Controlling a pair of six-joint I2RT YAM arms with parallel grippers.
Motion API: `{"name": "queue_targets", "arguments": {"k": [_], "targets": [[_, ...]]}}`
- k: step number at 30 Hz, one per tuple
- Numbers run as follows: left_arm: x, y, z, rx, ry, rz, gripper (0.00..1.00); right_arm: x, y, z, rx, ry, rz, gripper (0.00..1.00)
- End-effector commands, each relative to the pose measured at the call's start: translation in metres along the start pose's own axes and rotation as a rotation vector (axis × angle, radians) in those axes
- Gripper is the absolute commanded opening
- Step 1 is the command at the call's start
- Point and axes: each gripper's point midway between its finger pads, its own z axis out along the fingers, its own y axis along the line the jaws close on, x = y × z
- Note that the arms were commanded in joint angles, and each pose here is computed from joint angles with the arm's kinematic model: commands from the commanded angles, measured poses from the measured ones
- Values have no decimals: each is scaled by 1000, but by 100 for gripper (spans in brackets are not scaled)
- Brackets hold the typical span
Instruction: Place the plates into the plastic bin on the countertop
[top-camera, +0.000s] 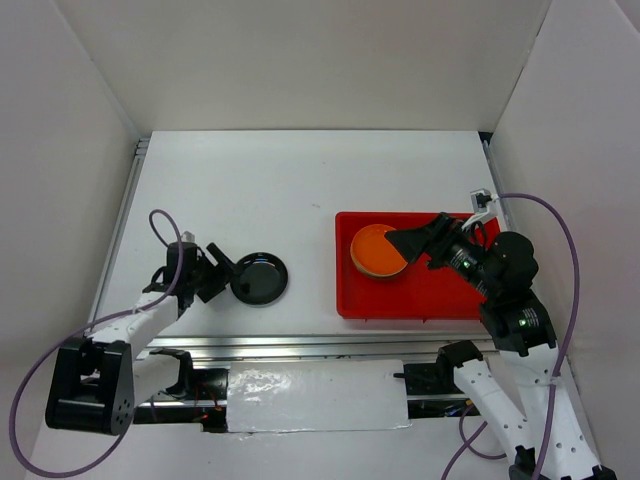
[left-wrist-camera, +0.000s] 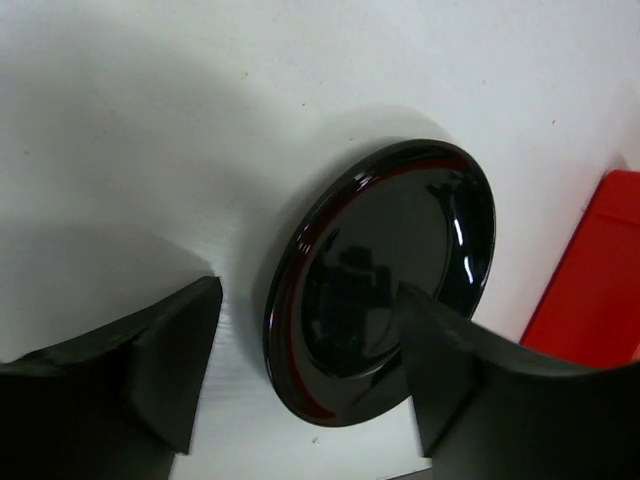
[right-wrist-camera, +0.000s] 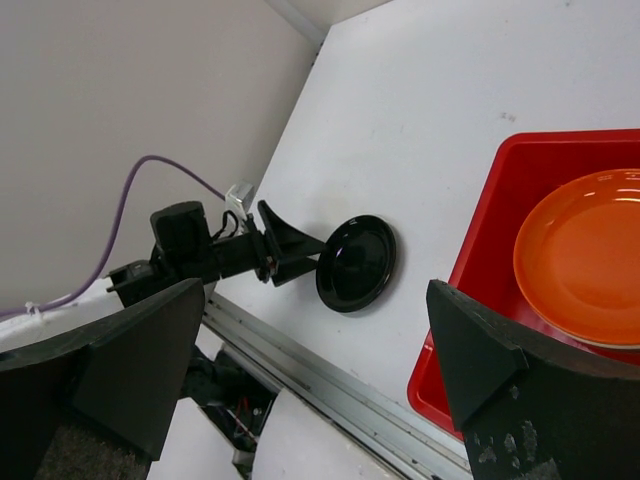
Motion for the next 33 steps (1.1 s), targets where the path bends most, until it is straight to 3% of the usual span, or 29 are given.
{"name": "queue_targets", "arguments": {"k": [1, 3, 4, 7, 10, 19, 22, 25, 27, 30, 33], "targets": [[23, 24, 7, -71, 73, 1, 78, -9, 7, 2, -33, -34, -31, 100], [28, 32, 8, -91, 78, -7, 67, -9, 6, 2, -29, -35, -30, 100], [29, 34, 8, -93, 80, -9, 50, -10, 7, 1, -31, -37, -32, 100], [26, 41, 6, -123, 54, -13, 17, -10, 5, 2, -27, -35, -30, 100], [16, 38, -2, -136, 13, 8, 0, -9, 6, 2, -30, -36, -29, 100], [-52, -46, -75, 37, -222, 106, 0, -11, 6, 5, -32, -37, -19, 100], [-79, -104, -98, 187, -259, 135, 0, -15, 7, 4, -23, -52, -18, 100], [-70, -168, -94, 396, -146, 214, 0, -23, 1, 1, 36, -80, -6, 100], [-56, -200, -87, 467, -58, 267, 0, -35, -19, -3, 170, -152, 35, 100], [-18, -265, -53, 476, 67, 416, 0, -63, -36, -24, 331, -305, 73, 100], [21, -289, -14, 455, 177, 471, 0, -84, -47, -50, 457, -421, 92, 100]]}}
